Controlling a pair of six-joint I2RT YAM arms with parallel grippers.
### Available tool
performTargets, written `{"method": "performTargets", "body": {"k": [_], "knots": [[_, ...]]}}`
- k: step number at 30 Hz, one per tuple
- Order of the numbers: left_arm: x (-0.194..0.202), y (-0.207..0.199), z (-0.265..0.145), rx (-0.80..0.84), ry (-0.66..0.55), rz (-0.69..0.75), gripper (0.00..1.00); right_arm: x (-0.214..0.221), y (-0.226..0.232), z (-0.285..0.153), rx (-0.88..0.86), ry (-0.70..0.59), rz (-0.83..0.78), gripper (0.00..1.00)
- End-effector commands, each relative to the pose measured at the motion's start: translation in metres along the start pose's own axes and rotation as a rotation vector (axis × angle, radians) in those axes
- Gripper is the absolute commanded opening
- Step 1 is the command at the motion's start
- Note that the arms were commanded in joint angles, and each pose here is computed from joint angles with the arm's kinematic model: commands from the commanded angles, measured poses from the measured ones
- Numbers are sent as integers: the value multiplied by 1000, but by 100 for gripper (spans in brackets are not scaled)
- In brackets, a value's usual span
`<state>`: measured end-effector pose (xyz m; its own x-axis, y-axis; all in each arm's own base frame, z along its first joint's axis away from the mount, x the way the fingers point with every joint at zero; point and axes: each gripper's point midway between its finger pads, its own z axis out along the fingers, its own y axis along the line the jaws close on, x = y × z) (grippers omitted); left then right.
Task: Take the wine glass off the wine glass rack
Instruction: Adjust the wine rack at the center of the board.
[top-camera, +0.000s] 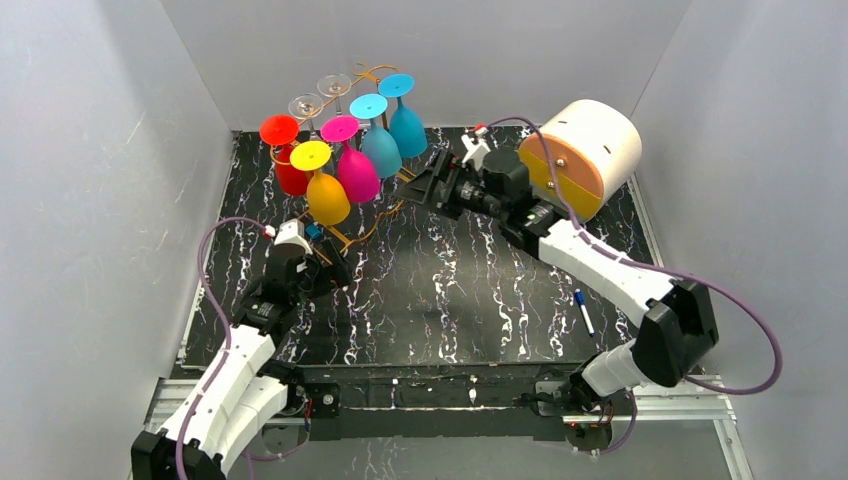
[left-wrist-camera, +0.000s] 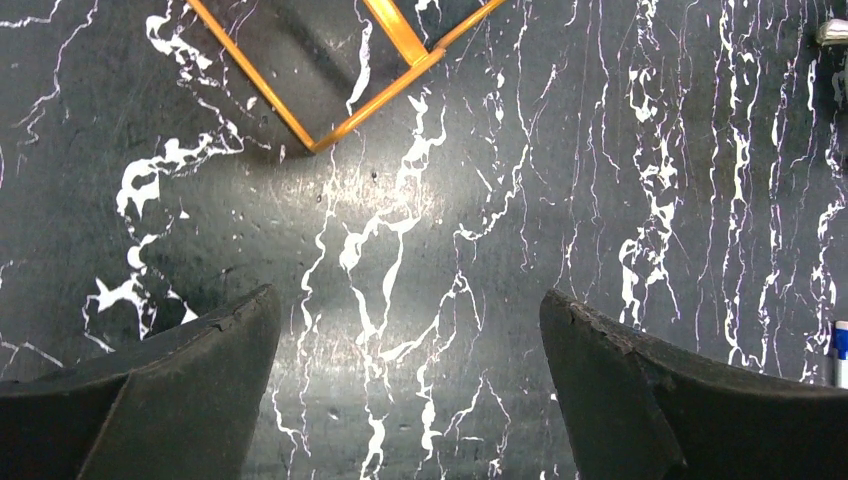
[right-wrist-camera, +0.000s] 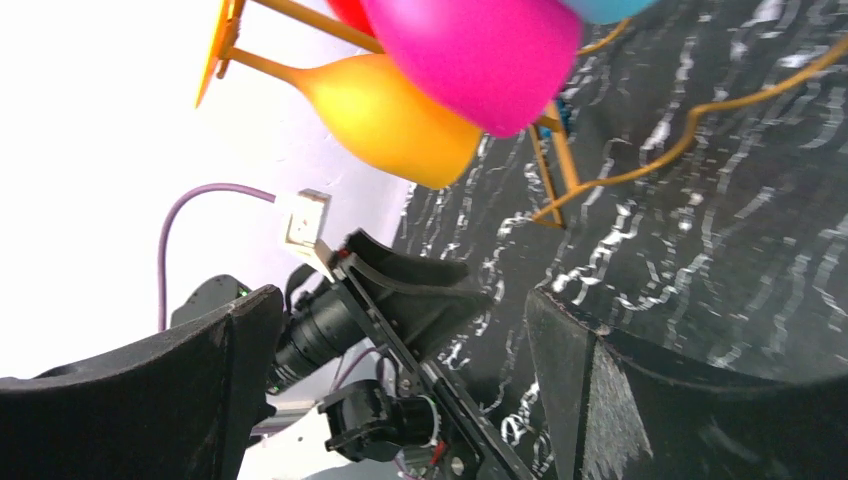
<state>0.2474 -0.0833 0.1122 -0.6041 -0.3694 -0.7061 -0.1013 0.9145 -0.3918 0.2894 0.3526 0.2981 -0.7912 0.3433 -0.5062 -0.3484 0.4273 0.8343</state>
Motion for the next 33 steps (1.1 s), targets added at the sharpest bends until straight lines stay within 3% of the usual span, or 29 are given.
{"method": "performTargets", "body": {"k": [1, 8, 14, 17, 24, 30, 33], "knots": [[-5, 3, -18, -39, -4, -71, 98, -15, 37, 26, -111, -72, 14, 99], [-18, 21, -45, -138, -94, -154, 98, 27, -54, 39, 5, -123, 233, 98], [-37, 22, -62, -143, -189, -191, 98, 66, -97, 88, 64, 23, 256, 99], [-48, 22, -71, -159, -201, -138, 98, 65, -126, 115, 104, -42, 271, 99], [-66, 13, -87, -140, -210, -47, 98, 66, -161, 187, 112, -52, 341, 99], [-72, -1, -93, -70, -221, -14, 98, 49, -186, 225, 138, -166, 406, 96], [-76, -4, -94, -65, -217, 2, 98, 28, -203, 234, 138, -295, 444, 94]]}}
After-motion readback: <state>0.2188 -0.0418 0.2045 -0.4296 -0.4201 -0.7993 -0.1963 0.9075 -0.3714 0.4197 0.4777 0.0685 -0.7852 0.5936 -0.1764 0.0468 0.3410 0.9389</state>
